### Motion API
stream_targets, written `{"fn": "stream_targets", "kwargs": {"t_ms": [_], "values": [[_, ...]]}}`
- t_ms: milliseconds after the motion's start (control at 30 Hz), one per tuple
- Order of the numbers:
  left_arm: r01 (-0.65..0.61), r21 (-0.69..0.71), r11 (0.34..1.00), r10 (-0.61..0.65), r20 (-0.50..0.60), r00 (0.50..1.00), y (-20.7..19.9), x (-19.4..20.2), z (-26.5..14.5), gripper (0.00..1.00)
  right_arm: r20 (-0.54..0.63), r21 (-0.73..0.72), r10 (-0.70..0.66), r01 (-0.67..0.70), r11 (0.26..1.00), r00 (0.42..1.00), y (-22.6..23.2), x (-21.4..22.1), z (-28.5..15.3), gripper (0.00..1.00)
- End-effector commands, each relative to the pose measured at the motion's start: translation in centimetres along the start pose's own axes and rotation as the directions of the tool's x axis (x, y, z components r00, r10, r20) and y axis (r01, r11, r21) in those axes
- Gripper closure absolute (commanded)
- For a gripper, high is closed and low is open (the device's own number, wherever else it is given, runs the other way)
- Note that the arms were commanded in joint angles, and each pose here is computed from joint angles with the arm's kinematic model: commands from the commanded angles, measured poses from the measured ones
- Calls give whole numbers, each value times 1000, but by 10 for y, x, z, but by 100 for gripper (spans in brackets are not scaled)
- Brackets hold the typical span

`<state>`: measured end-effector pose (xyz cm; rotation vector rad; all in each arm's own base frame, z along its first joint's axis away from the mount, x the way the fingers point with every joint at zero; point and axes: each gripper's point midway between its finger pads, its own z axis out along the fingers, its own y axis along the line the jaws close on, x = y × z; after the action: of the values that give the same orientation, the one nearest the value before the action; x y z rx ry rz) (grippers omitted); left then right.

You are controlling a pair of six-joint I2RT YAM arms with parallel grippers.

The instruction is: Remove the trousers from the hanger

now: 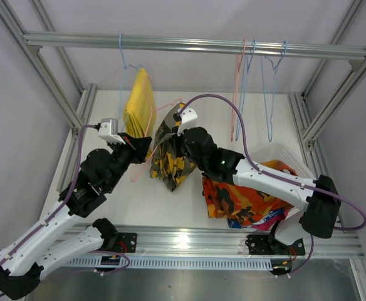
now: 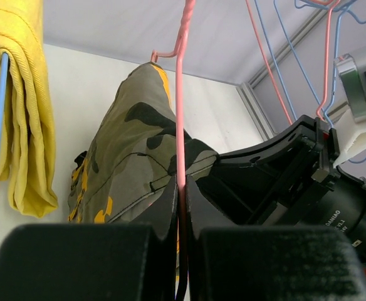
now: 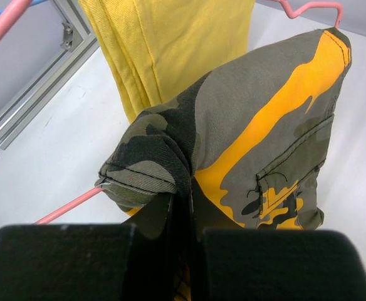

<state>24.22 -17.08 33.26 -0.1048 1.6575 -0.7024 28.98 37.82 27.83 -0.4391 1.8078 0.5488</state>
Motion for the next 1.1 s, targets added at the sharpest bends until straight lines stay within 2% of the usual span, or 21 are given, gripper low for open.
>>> {"fn": "stream_targets", "kwargs": {"t_ms": [0,100,133,167,367,667,1067], "values": [[15,56,998,-22,115,993,-17,-35,-2,99,88,-6,79,-79,997,993,4,-27,6,100],[14,58,998,-21,116,993,-17,-35,-2,99,71,-21,90,-89,996,993,8,-16,12,100],[12,59,998,-19,115,993,-17,-35,-2,100,65,-25,92,-90,996,994,8,-13,14,94],[12,61,998,-19,114,993,-18,-35,-3,99,55,-38,91,-89,995,994,11,-10,15,82],[10,60,998,-17,116,993,-18,-35,-2,99,20,-84,101,-99,992,995,23,3,24,57],[6,56,998,-12,110,994,-17,-33,-1,99,1,-149,101,-99,984,995,49,17,30,49],[6,61,998,-13,106,994,-17,-32,-2,99,42,-82,96,-92,992,995,41,17,37,49]]}}
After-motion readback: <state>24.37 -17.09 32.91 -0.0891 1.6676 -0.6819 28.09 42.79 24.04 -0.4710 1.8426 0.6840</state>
